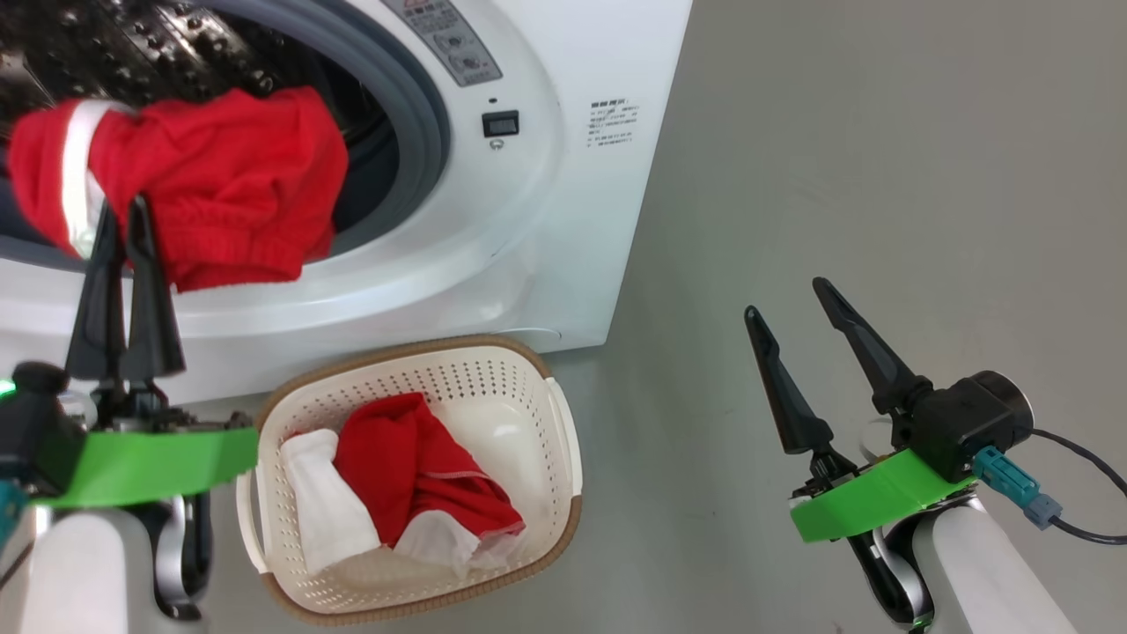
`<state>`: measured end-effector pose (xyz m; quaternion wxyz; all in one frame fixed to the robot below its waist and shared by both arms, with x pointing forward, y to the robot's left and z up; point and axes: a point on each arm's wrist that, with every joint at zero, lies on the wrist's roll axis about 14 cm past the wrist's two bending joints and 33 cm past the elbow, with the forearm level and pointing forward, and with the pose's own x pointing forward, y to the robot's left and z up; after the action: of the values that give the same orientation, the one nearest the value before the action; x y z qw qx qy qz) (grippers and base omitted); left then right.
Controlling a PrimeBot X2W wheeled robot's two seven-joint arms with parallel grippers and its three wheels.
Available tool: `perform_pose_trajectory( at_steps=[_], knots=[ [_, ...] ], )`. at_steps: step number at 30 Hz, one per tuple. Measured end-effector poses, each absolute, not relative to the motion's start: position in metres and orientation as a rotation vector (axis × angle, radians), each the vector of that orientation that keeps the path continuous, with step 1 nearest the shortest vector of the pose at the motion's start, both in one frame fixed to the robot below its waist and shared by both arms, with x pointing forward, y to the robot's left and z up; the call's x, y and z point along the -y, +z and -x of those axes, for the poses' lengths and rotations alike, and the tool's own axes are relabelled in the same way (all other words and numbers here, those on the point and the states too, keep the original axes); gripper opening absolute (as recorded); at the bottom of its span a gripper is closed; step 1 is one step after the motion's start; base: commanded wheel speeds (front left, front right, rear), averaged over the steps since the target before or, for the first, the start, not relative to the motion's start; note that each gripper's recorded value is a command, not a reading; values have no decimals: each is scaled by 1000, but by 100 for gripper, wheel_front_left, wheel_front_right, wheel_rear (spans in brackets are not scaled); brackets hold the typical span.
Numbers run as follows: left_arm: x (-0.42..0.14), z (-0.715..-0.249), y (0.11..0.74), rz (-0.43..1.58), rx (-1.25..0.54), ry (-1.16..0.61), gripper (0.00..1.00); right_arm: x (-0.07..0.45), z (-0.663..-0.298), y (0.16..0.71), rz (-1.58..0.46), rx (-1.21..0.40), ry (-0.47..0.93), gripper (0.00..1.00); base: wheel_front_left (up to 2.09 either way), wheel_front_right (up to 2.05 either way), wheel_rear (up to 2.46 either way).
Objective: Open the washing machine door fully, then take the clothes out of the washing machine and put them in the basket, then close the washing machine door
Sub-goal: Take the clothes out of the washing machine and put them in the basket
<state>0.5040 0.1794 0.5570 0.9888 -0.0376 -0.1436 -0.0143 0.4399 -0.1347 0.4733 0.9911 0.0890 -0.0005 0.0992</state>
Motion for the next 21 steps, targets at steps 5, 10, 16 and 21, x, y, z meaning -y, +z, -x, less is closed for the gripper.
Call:
perform_pose_trajectory(
  at_steps=[5,10,16,21],
  knots=[
    [-178,-490,568,68,318,-27,0,133,-438,480,-181,17,202,100,0,0,0],
    [-176,-479,579,66,349,-28,0,132,-431,479,-185,10,200,100,0,0,0],
    [-170,-465,582,69,351,-38,0,131,-427,484,-189,21,202,100,0,0,0],
    [-165,-456,557,100,273,-42,0,131,-426,487,-190,29,203,100,0,0,0]
  ],
)
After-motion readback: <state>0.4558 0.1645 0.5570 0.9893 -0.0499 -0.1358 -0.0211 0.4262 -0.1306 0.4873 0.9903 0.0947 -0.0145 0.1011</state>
